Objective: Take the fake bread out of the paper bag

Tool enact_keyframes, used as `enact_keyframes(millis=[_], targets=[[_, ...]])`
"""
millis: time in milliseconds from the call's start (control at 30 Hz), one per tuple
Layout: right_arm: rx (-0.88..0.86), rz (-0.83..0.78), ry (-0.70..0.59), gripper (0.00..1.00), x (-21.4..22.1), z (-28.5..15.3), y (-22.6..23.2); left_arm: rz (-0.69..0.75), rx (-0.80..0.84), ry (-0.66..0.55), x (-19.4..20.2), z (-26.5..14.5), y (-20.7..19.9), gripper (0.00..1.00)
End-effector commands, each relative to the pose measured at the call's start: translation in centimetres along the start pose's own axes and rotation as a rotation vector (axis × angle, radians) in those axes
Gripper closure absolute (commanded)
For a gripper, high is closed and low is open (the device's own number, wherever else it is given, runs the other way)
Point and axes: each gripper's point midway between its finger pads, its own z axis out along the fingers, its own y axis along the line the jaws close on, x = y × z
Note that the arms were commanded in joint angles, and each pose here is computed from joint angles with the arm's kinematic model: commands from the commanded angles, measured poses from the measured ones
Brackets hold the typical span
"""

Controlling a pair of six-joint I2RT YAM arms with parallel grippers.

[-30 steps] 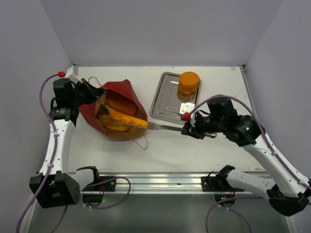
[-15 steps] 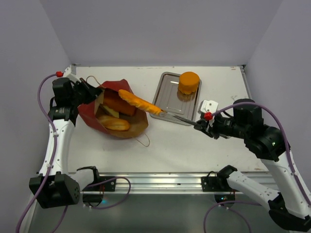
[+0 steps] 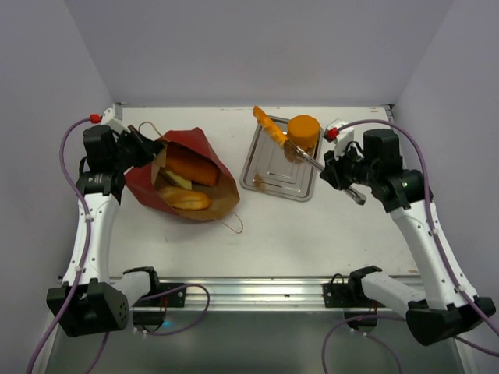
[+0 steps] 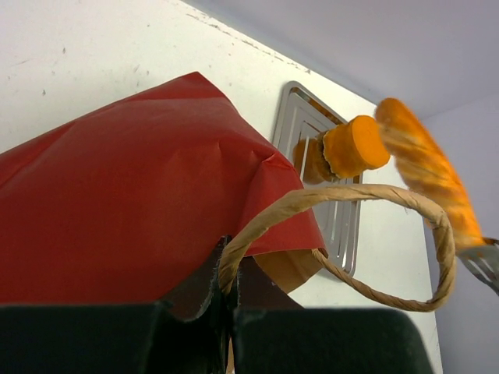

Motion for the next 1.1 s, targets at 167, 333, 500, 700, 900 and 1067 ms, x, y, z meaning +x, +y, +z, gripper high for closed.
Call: enact_keyframes(millis=[167, 333, 500, 700, 900, 1067], targets=[[-0.127, 0.349, 0.034, 1.00, 2.5, 6.6, -1.5, 0.057, 0.079, 0.005, 0.3, -0.6, -1.2, 1.00], [-0.162, 0.423, 0.032, 1.00, 3.5, 8.9, -1.5, 0.064, 0.101, 0.019, 0.7, -0.4, -1.2, 1.00], [-0.150, 0.543, 0.068, 1.00, 5.4, 10.9, -2.9, 0.078, 0.114, 0.027, 1.0, -0.4, -1.3, 1.00], [-0.152, 0.645, 0.122, 1.00, 7.9, 12.0, -4.7, 0.077, 0.130, 0.026, 1.3, -0.6, -1.5, 1.00], [-0.148, 0.707, 0.147, 0.98, 9.5, 11.8, -5.8, 0.076, 0.134, 0.031, 1.4, -0.6, -1.5, 1.00], [-0.136, 0.717, 0.177, 0.85, 10.8, 11.5, -6.1, 0.072, 0.133, 0.034, 1.5, -0.5, -1.4, 1.00]])
